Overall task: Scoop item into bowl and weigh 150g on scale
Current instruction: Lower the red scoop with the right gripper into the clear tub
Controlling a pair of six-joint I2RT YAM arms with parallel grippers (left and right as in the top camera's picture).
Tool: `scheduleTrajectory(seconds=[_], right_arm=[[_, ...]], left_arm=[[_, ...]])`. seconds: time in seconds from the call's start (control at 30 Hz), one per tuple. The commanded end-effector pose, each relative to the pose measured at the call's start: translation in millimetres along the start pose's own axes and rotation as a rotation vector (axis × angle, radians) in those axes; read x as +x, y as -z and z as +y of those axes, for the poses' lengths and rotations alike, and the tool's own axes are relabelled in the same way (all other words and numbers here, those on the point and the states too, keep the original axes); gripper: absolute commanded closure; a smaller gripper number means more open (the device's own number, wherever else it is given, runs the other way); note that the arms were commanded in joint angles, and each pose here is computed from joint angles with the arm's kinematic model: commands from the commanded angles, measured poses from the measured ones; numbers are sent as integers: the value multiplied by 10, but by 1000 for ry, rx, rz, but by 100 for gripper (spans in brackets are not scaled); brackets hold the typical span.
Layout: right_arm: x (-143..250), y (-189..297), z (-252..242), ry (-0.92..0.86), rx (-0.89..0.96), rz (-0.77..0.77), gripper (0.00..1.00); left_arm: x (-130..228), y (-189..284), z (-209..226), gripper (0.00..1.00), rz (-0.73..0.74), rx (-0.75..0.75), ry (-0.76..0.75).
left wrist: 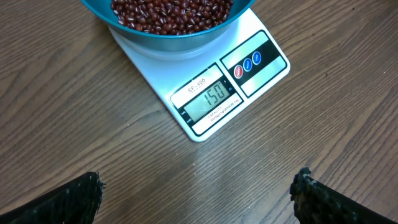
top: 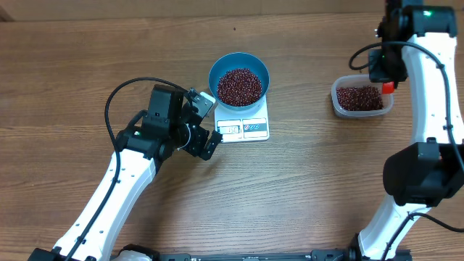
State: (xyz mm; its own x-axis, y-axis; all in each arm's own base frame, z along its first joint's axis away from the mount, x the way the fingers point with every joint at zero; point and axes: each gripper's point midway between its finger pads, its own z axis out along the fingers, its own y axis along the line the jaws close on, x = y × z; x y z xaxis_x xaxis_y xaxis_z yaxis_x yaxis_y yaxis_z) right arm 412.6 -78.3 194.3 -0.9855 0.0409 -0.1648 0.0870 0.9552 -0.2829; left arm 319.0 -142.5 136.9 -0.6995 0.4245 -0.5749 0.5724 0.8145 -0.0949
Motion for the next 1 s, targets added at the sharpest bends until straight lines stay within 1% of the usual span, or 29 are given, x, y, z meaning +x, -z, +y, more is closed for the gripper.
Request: scheduleTrajectory(seconds=[0.0, 0.17, 0.23, 0.37, 0.63, 0.8, 0.97], right_arm=[[-1, 108, -102, -5, 112, -21, 96], [-3, 119, -70, -20, 112, -24, 96], [-6, 114, -18, -22, 81, -25, 96], [-39, 106, 129, -28, -11, -37, 96], [-226, 168, 476, -38, -218, -111, 96], [-325, 309, 582, -50, -302, -159, 96], [-454, 548, 491, -152, -354, -228, 96]], left_arm=[[15, -22, -1, 0, 7, 3, 11], [15, -22, -1, 0, 7, 3, 12], [17, -23, -2, 0, 7, 3, 12], [16, -23, -1, 0, 7, 3, 12], [16, -23, -1, 0, 7, 3, 12], [17, -23, -2, 0, 7, 3, 12], [15, -22, -2, 0, 7, 4, 12]])
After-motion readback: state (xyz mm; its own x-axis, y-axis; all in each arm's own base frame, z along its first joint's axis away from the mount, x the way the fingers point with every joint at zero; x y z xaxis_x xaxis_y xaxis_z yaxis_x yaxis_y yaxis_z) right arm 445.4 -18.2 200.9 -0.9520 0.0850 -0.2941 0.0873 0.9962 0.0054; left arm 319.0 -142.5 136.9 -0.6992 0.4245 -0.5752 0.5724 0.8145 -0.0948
